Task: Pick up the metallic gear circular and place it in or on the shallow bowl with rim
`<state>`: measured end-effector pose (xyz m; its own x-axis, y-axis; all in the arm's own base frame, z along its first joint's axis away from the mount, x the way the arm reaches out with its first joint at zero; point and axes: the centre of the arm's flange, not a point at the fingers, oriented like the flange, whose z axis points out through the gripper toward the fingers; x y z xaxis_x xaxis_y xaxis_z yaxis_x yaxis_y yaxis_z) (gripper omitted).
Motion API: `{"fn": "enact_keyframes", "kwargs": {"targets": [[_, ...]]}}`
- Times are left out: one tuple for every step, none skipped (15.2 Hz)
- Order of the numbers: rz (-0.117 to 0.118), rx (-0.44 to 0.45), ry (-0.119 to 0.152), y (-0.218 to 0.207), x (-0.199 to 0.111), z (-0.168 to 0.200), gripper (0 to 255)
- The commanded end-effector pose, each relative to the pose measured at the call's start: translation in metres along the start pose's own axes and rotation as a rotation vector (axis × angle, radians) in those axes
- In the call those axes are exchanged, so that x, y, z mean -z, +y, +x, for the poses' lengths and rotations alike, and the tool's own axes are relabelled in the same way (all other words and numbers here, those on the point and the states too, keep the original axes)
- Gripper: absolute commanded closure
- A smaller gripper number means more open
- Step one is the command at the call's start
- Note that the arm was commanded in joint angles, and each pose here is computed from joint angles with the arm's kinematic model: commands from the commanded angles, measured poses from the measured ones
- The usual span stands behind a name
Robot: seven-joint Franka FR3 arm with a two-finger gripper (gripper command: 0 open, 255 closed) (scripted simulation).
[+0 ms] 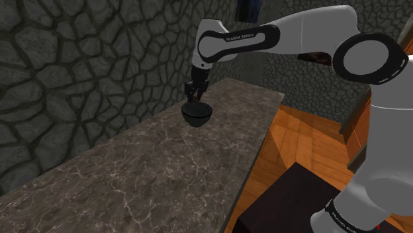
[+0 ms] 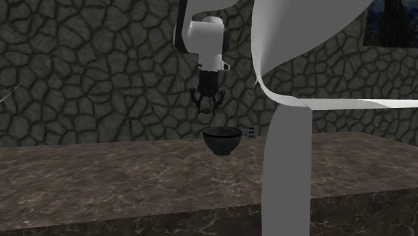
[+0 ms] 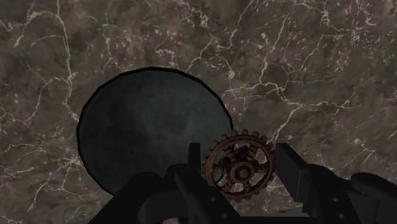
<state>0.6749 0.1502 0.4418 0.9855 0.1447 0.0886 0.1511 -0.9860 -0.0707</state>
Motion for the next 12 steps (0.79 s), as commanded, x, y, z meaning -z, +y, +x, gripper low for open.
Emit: {"fn": "enact_keyframes", "kwargs": {"targets": [[0.000, 0.002, 0.000, 0.025, 0.000, 0.014, 255], [0.000, 0.002, 0.000, 0.037, 0.000, 0.020, 255], [0.000, 0.002, 0.000, 0.048, 0.001, 0.026, 255], [0.000, 0.002, 0.000, 0.060, 0.001, 0.031, 255], [0.000, 0.002, 0.000, 0.066, 0.002, 0.034, 255], [0.000, 0.002, 0.000, 0.067, -0.004, 0.034, 255], [0.000, 0.002, 0.000, 0.067, -0.009, 0.033, 255], [0.000, 0.002, 0.000, 0.067, -0.014, 0.033, 255], [0.000, 0.002, 0.000, 0.068, -0.019, 0.032, 255], [0.000, 0.002, 0.000, 0.068, -0.025, 0.032, 255], [0.000, 0.002, 0.000, 0.068, -0.030, 0.031, 255], [0.000, 0.002, 0.000, 0.069, -0.035, 0.031, 255]]}}
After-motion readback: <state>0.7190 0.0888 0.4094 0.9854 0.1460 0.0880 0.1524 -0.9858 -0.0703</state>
